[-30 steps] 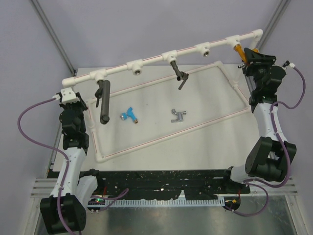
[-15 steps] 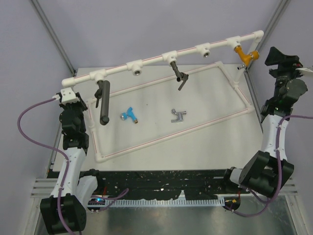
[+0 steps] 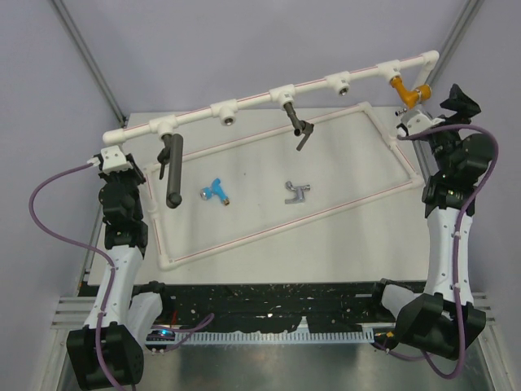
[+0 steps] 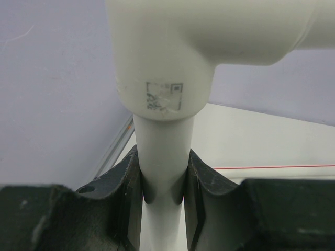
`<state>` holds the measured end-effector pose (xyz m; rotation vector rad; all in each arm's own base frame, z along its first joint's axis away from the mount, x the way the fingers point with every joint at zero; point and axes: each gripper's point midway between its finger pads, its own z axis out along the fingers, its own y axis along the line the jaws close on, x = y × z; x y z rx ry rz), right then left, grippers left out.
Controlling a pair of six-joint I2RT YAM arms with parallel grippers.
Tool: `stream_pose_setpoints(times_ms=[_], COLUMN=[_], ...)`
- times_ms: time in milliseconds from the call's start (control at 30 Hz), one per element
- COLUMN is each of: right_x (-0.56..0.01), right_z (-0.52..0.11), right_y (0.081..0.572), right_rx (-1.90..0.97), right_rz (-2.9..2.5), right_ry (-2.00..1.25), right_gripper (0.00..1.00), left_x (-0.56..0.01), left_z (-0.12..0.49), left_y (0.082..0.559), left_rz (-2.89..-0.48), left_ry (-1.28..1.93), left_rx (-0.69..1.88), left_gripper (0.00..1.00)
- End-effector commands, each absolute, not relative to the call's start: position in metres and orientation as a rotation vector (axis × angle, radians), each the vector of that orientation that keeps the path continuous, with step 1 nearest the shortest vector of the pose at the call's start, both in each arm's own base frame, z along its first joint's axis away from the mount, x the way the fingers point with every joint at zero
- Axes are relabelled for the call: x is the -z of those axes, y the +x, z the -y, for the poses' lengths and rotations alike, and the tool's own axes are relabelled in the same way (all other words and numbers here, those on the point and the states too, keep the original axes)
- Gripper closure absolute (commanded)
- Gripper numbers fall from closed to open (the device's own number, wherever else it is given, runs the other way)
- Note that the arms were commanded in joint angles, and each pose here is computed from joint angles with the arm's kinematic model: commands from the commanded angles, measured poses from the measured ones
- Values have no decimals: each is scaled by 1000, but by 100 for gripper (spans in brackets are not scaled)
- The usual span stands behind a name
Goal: Install the water faucets
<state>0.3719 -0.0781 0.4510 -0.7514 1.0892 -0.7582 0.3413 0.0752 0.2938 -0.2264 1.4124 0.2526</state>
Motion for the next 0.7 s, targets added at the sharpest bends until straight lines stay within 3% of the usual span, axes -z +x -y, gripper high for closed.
stream_pose_setpoints(times_ms=[0,667], right_x=[-430,-409], right_z=[80,67], right_y=[375,423], right_rx=[1047,1113], right_rz=[-1064,-993], right_ry=[-1093,-1192], right_gripper=[14,19], left_x=[-316,-318], left_z=[-76,-75], left_y=[339,336], left_rz=[-1344,-1334], left_ry=[-230,-234], left_rx=[-254,-249], left_gripper=[100,100])
